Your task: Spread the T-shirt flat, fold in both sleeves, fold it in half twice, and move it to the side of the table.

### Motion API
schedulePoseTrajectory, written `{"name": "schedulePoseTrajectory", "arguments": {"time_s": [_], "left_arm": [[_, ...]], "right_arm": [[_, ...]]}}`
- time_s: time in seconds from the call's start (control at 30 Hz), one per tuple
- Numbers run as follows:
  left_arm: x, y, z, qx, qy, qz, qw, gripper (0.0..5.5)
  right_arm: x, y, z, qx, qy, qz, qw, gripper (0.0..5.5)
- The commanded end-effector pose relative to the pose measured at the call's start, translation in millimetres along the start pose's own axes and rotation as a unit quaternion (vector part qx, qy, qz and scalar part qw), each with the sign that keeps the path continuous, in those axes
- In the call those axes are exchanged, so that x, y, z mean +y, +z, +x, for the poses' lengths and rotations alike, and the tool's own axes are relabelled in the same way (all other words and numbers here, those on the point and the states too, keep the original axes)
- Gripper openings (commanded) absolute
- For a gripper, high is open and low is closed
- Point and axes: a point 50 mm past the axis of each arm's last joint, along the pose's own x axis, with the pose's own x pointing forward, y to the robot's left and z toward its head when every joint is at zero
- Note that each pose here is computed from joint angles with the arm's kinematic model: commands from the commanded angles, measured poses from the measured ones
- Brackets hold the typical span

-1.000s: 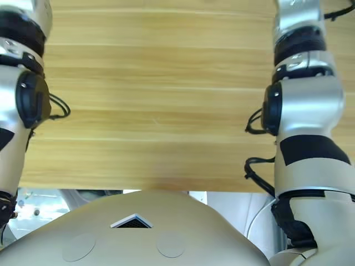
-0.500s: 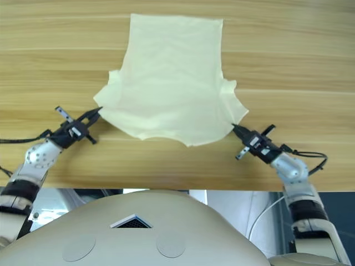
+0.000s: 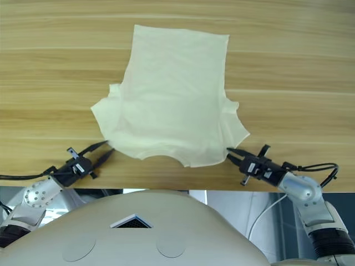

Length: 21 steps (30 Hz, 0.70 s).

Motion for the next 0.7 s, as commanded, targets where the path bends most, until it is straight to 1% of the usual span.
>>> {"name": "schedulePoseTrajectory", "arguments": {"time_s": [0.03, 0.13, 0.17, 0.27, 0.3, 0.37, 0.43, 0.5, 0.57, 0.63, 0.7], "left_arm": [[-13, 3, -8, -0.005, -0.026, -0.044, 0.999, 2.20], [-8, 13, -12, -0.043, -0.015, -0.068, 0.997, 2.57], [-2, 17, -11, -0.061, -0.001, -0.073, 0.995, 2.79], [18, 30, -1, -0.126, 0.045, -0.101, 0.986, 3.17], [22, 33, 3, -0.145, 0.047, -0.109, 0.982, 3.32], [30, 38, 13, -0.170, 0.048, -0.107, 0.978, 3.32], [38, 39, 27, -0.165, 0.053, -0.085, 0.981, 3.32], [52, 31, 54, -0.107, 0.066, -0.031, 0.992, 3.32], [60, 29, 76, -0.073, 0.058, 0.016, 0.996, 3.32], [58, 30, 89, -0.054, 0.027, 0.069, 0.996, 3.32], [55, 30, 98, -0.048, -0.003, 0.106, 0.993, 3.32]], "right_arm": [[-7, 13, -6, -0.021, -0.005, 0.004, 1.000, 1.38], [-14, 23, -11, -0.049, -0.029, 0.006, 0.998, 1.38], [-21, 33, -13, -0.082, -0.048, 0.011, 0.995, 1.38], [-45, 54, -22, -0.170, -0.099, 0.027, 0.980, 1.38], [-53, 55, -23, -0.183, -0.104, 0.029, 0.977, 1.38], [-66, 53, -18, -0.190, -0.103, 0.027, 0.976, 1.38], [-77, 49, -6, -0.183, -0.092, 0.022, 0.979, 1.38], [-101, 45, 26, -0.151, -0.123, -0.009, 0.981, 1.38], [-126, 51, 67, -0.134, -0.155, -0.033, 0.978, 1.38], [-140, 56, 104, -0.113, -0.173, -0.047, 0.977, 1.38], [-147, 54, 143, -0.073, -0.177, -0.061, 0.980, 1.38]]}}
